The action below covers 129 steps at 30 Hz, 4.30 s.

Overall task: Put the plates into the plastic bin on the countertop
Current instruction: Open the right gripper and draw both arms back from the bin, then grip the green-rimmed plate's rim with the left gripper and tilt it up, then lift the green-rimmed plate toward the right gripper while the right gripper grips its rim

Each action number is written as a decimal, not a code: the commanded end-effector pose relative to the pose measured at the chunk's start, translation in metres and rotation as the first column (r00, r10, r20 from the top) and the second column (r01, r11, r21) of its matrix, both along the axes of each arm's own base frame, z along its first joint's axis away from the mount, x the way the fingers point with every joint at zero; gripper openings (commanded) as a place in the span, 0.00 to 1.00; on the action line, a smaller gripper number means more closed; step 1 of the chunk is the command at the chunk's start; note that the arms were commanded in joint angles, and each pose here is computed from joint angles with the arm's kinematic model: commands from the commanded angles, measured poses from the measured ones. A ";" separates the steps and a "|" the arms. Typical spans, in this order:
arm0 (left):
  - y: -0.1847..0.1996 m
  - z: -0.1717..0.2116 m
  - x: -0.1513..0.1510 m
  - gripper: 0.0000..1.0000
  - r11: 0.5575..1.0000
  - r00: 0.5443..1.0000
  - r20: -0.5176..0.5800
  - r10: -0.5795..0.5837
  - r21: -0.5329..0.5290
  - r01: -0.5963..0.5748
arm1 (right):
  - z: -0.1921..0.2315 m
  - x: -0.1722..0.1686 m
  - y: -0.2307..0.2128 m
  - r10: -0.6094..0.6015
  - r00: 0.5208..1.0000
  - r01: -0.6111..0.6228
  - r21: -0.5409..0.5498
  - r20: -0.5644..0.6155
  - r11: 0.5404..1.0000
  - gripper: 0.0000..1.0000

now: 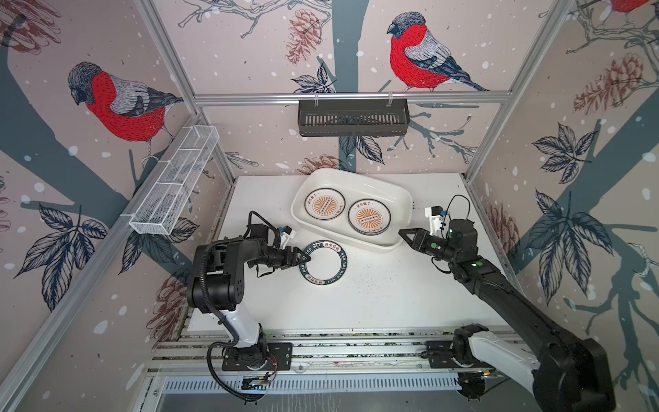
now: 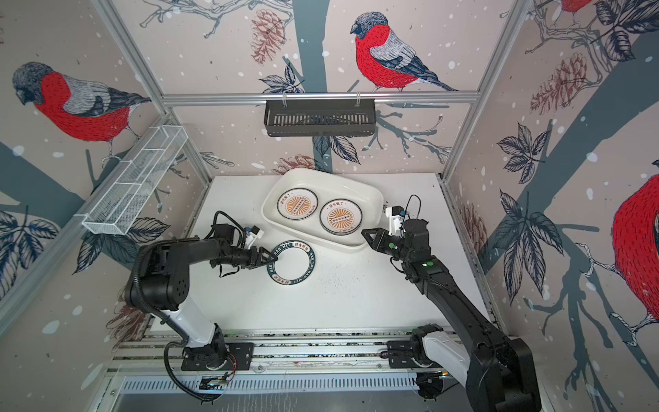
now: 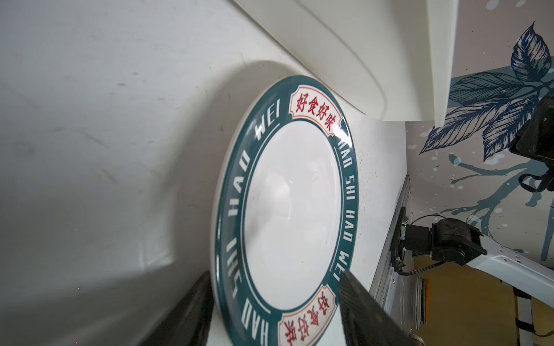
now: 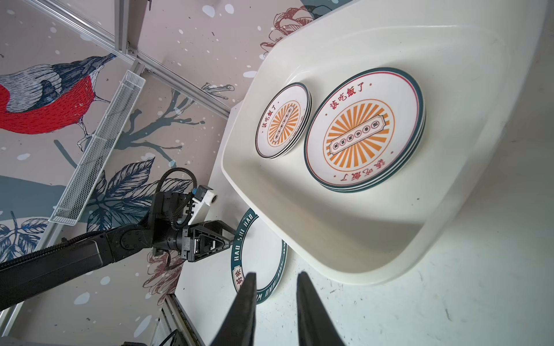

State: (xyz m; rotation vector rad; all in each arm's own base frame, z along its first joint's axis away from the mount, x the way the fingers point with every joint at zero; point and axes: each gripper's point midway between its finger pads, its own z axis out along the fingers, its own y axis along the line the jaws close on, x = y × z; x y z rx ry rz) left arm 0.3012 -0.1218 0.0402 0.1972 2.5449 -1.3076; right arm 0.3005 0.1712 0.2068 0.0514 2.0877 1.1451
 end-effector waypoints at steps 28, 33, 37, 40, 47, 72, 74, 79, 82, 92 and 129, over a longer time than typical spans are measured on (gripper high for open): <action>-0.003 -0.019 -0.011 0.21 1.000 0.996 -0.083 -0.016 -0.023 0.014 | 0.003 0.002 0.005 0.010 1.000 -0.011 0.044 0.025 0.999 0.26; -0.002 -0.019 -0.010 0.14 1.000 0.996 -0.084 -0.012 -0.027 0.010 | 0.000 0.003 0.005 0.010 1.000 -0.011 0.044 0.021 0.999 0.26; 0.001 -0.019 -0.010 0.09 0.999 0.996 -0.088 -0.004 -0.032 0.001 | -0.002 0.003 0.006 0.011 1.000 -0.012 0.045 0.018 0.999 0.26; 0.005 -0.018 -0.008 0.07 0.999 0.997 -0.083 0.010 -0.032 -0.012 | -0.003 0.003 0.006 0.014 1.000 -0.014 0.046 0.017 0.999 0.26; 0.009 -0.011 -0.005 0.00 0.998 0.997 -0.075 0.020 -0.050 -0.023 | -0.003 0.005 0.009 0.022 1.000 -0.023 0.048 0.017 0.999 0.26; 0.018 0.043 0.007 0.00 0.996 0.995 0.096 -0.029 0.085 0.021 | 0.012 0.020 0.020 0.065 0.997 -0.067 0.055 0.031 0.996 0.32; 0.015 0.046 0.006 0.00 0.991 0.990 0.121 -0.069 0.120 0.054 | 0.013 0.021 0.021 0.070 0.997 -0.071 0.051 0.033 0.996 0.33; 0.014 0.048 0.003 0.00 0.978 0.980 0.151 -0.128 0.186 0.099 | 0.016 0.023 0.024 0.083 0.996 -0.084 0.041 0.036 0.996 0.33; 0.014 0.049 0.001 0.00 0.970 0.975 0.159 -0.157 0.209 0.123 | 0.018 0.024 0.026 0.092 0.995 -0.093 0.037 0.039 0.995 0.33; 0.004 0.085 -0.008 0.00 0.948 0.929 0.254 -0.269 0.239 0.209 | 0.024 0.020 0.046 0.174 0.983 -0.174 -0.002 0.065 0.985 0.35; -0.081 0.226 0.048 0.00 0.976 0.792 0.576 -0.203 0.056 0.209 | 0.058 -0.009 0.041 0.117 0.966 -0.111 -0.042 0.232 0.993 0.45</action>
